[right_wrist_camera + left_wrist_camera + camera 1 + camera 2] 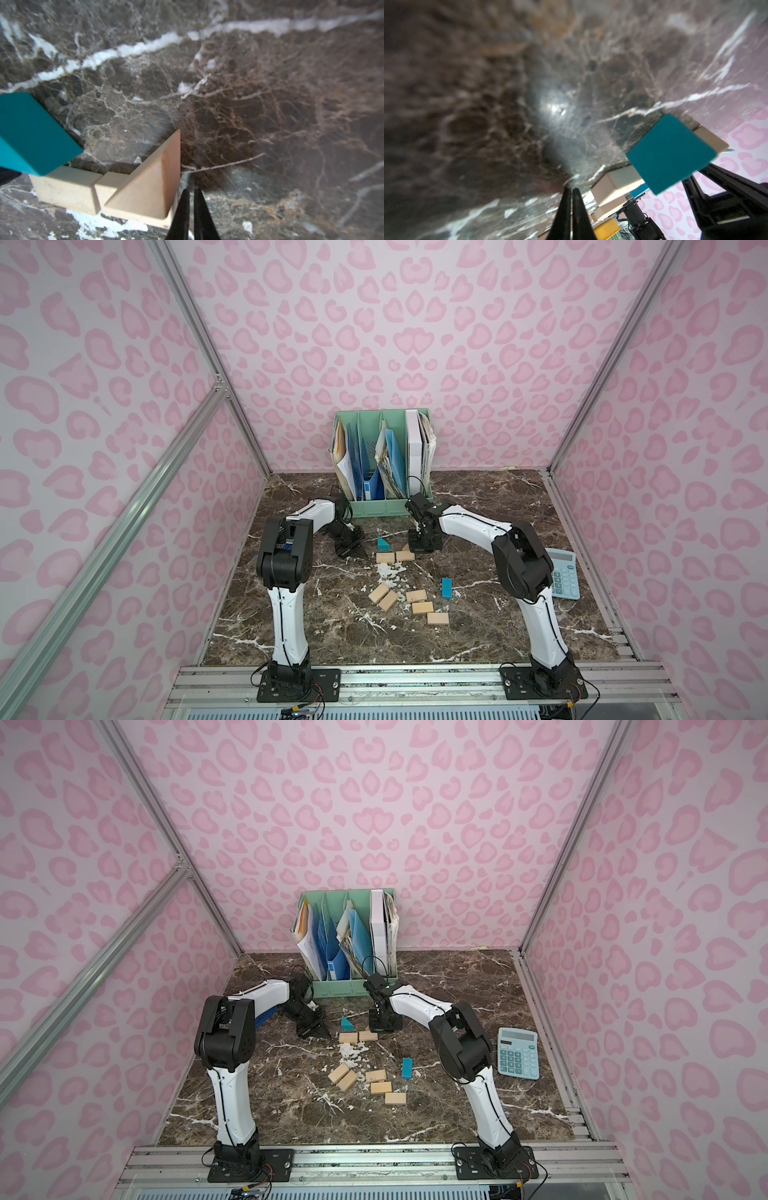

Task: Assemble a carrot with building blocks
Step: Assemble the building block at the center of the board.

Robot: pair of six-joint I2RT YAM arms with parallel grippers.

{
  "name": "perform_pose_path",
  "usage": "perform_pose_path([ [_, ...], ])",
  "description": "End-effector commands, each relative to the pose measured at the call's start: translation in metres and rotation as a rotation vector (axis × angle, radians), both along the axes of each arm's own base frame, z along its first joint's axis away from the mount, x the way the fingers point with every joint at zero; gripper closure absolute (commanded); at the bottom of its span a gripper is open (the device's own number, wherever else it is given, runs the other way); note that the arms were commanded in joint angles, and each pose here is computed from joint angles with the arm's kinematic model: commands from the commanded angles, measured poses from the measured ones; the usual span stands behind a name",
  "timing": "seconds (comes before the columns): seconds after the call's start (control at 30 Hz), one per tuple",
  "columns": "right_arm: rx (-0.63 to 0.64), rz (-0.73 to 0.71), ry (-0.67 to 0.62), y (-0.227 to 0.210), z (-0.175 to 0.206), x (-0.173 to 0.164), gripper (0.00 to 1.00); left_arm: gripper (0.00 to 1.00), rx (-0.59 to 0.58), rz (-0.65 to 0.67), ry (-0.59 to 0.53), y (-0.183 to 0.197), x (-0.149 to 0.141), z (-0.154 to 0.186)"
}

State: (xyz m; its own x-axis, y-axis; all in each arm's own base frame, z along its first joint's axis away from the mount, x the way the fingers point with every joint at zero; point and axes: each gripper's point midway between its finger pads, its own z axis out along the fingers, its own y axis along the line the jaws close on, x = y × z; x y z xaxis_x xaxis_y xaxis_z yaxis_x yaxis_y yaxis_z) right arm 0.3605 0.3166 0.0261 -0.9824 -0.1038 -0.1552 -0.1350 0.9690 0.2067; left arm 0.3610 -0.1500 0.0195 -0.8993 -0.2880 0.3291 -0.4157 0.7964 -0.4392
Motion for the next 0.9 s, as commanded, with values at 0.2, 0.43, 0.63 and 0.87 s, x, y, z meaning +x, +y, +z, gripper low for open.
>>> perform_pose_path([
  [0.2, 0.010, 0.016, 0.010, 0.003, 0.004, -0.004, 0.90, 0.93, 0.008, -0.011, 0.007, -0.013, -0.004, 0.001],
  [0.43, 0.025, 0.036, 0.015, 0.013, 0.004, -0.011, 0.91, 0.93, 0.005, -0.003, 0.003, -0.014, -0.001, 0.003],
  [0.63, 0.022, 0.039, 0.015, 0.014, 0.005, -0.012, 0.91, 0.93, -0.018, 0.006, 0.001, -0.019, -0.001, 0.003],
  [0.87, 0.007, 0.036, 0.006, 0.010, 0.007, -0.012, 0.92, 0.93, -0.013, 0.004, -0.006, -0.019, -0.002, 0.006],
])
